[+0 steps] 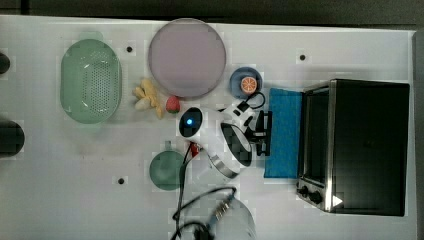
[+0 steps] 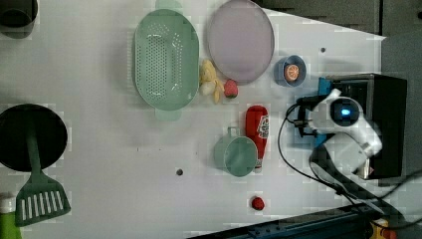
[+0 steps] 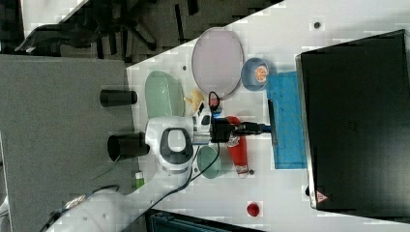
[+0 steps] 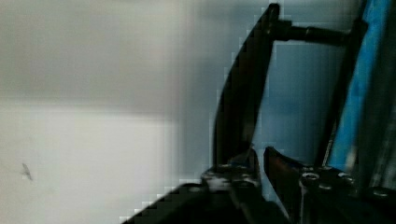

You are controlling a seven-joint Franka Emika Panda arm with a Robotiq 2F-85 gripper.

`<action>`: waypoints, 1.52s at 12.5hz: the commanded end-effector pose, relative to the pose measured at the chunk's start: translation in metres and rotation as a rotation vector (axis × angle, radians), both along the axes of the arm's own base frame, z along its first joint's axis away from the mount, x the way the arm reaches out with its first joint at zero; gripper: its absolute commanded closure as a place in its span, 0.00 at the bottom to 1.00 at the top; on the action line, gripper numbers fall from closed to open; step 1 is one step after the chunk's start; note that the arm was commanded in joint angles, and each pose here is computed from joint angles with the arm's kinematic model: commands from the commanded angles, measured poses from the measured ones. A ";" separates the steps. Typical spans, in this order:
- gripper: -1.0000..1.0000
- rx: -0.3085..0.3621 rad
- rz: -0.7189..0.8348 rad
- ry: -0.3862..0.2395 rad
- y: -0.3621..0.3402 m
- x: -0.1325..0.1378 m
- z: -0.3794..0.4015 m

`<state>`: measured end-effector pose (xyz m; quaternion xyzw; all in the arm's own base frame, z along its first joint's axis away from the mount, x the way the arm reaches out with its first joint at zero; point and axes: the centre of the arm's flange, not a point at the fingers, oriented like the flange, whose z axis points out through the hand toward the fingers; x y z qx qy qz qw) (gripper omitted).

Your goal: Flap open oven.

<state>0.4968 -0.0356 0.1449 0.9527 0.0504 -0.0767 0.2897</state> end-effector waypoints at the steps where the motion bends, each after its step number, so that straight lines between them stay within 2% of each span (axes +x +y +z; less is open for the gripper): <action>1: 0.82 -0.029 -0.050 -0.054 0.006 0.010 -0.014; 4: 0.82 -0.009 -0.039 -0.091 0.009 0.026 -0.014; 6: 0.82 0.037 -0.098 -0.160 0.013 0.039 0.016; 10: 0.82 0.265 -0.442 -0.384 0.008 0.065 0.131; 12: 0.82 0.378 -0.636 -0.449 -0.001 0.068 0.194; 14: 0.82 0.470 -0.815 -0.425 -0.007 0.061 0.257; 15: 0.82 0.489 -0.858 -0.402 -0.007 0.056 0.292; 17: 0.82 0.495 -0.861 -0.397 -0.007 0.049 0.366; 18: 0.82 0.484 -0.868 -0.380 -0.010 0.043 0.396; 19: 0.82 0.470 -0.887 -0.335 -0.011 0.032 0.417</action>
